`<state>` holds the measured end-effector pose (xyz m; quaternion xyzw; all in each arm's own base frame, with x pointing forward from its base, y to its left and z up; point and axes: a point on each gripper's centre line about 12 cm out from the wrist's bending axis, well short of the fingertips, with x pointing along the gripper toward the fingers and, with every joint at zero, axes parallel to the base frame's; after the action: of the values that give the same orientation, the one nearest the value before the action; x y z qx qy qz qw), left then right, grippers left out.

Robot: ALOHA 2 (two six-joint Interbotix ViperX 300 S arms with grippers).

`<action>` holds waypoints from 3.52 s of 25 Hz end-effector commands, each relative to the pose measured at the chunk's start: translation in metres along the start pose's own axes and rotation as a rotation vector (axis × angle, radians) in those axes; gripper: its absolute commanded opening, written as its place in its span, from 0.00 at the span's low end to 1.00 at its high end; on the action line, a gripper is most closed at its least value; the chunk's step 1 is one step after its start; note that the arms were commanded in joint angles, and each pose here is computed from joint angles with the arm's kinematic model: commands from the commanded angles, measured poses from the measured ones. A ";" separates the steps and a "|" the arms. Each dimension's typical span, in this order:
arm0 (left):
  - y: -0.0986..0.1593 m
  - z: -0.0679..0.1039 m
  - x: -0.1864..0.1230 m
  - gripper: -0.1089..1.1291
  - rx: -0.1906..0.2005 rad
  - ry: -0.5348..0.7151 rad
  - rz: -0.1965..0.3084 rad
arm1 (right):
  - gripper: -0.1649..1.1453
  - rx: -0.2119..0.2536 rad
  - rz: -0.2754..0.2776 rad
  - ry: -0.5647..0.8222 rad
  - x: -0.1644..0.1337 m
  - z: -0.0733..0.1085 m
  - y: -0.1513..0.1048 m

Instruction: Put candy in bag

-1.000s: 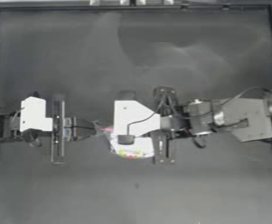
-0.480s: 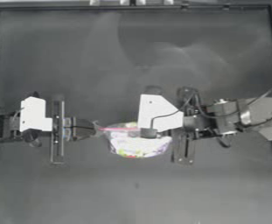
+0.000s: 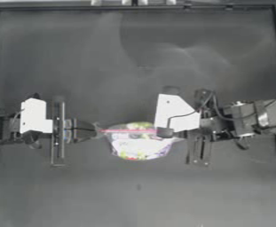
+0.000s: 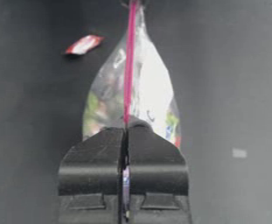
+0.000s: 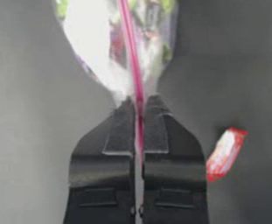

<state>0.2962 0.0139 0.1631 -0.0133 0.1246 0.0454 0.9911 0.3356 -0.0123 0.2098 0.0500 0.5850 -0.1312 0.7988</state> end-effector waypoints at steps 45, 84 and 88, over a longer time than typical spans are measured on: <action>0.001 0.016 0.005 0.14 0.001 0.011 -0.002 | 0.17 0.035 0.048 -0.130 -0.019 -0.006 -0.001; -0.012 -0.009 0.046 0.14 0.043 0.105 -0.034 | 0.17 0.018 0.074 -0.152 0.024 -0.001 0.009; -0.013 -0.011 0.046 0.14 0.043 0.111 -0.035 | 0.17 0.023 0.070 -0.151 0.029 -0.001 0.007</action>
<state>0.3342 0.0055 0.1320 0.0026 0.1976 0.0261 0.9799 0.3419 -0.0087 0.1734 0.0705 0.5338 -0.1145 0.8348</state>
